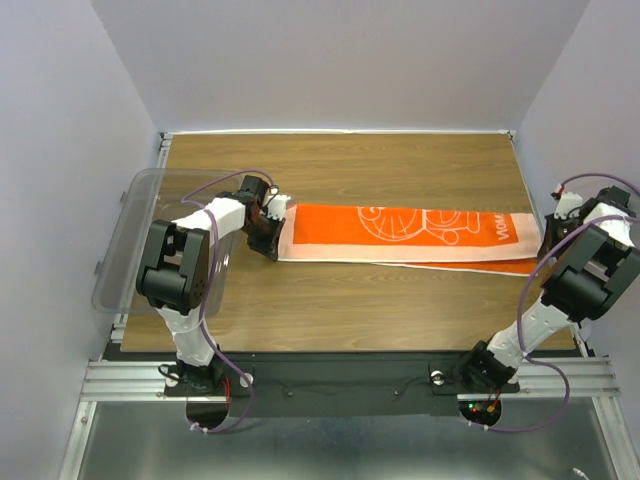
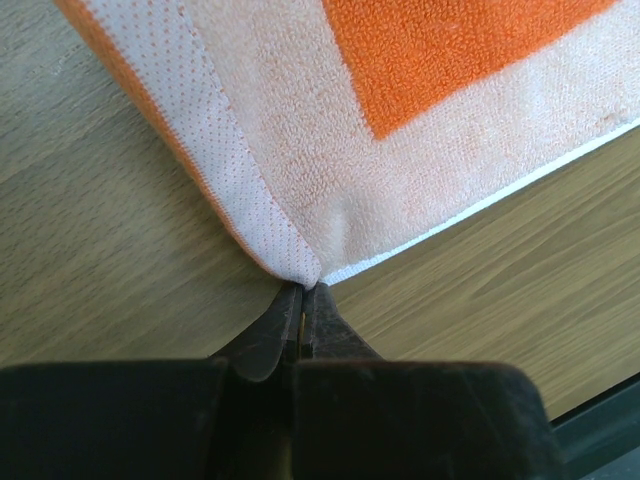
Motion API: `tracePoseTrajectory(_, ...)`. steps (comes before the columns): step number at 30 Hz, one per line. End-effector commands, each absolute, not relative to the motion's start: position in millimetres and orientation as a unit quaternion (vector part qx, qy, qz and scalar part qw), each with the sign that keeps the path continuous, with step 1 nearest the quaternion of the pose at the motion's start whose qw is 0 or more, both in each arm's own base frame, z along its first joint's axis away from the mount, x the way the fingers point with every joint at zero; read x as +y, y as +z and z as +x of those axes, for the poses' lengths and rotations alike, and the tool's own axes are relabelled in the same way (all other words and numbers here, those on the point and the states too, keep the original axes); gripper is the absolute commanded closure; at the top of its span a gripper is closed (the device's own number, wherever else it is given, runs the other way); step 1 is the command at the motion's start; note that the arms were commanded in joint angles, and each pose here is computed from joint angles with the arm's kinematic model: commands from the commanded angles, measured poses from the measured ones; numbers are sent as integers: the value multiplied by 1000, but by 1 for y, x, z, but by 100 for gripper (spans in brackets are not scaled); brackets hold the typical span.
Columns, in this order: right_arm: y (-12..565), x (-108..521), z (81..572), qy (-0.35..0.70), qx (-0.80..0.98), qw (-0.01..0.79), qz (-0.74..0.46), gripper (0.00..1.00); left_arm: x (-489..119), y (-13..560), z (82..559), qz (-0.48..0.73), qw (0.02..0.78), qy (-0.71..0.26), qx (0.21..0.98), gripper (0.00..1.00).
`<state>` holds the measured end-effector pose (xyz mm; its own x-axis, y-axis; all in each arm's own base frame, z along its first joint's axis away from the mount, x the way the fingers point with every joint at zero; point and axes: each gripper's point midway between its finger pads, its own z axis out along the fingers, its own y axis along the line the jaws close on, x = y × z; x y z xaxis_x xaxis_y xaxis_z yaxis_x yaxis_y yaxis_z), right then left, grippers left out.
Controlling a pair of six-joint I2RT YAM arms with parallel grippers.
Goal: Roll the towels
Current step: Fold the towel
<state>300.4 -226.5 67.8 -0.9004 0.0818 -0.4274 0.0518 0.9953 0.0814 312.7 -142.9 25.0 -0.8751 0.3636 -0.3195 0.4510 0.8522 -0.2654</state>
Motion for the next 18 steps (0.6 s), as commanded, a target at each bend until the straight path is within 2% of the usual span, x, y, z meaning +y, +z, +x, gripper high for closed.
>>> tracePoseTrajectory(1,63,-237,297,9,975,222,19,100,-141,45,331,215,169,-155,949,100)
tracePoseTrajectory(6,63,-233,287,1,977,215,3,99,-142,62,334,216,190,-157,945,100)
tracePoseTrajectory(15,40,-224,265,3,984,179,-8,99,-141,60,336,215,193,-154,945,100)
tracePoseTrajectory(18,51,-226,266,-10,982,189,-13,100,-141,68,340,216,210,-150,942,100)
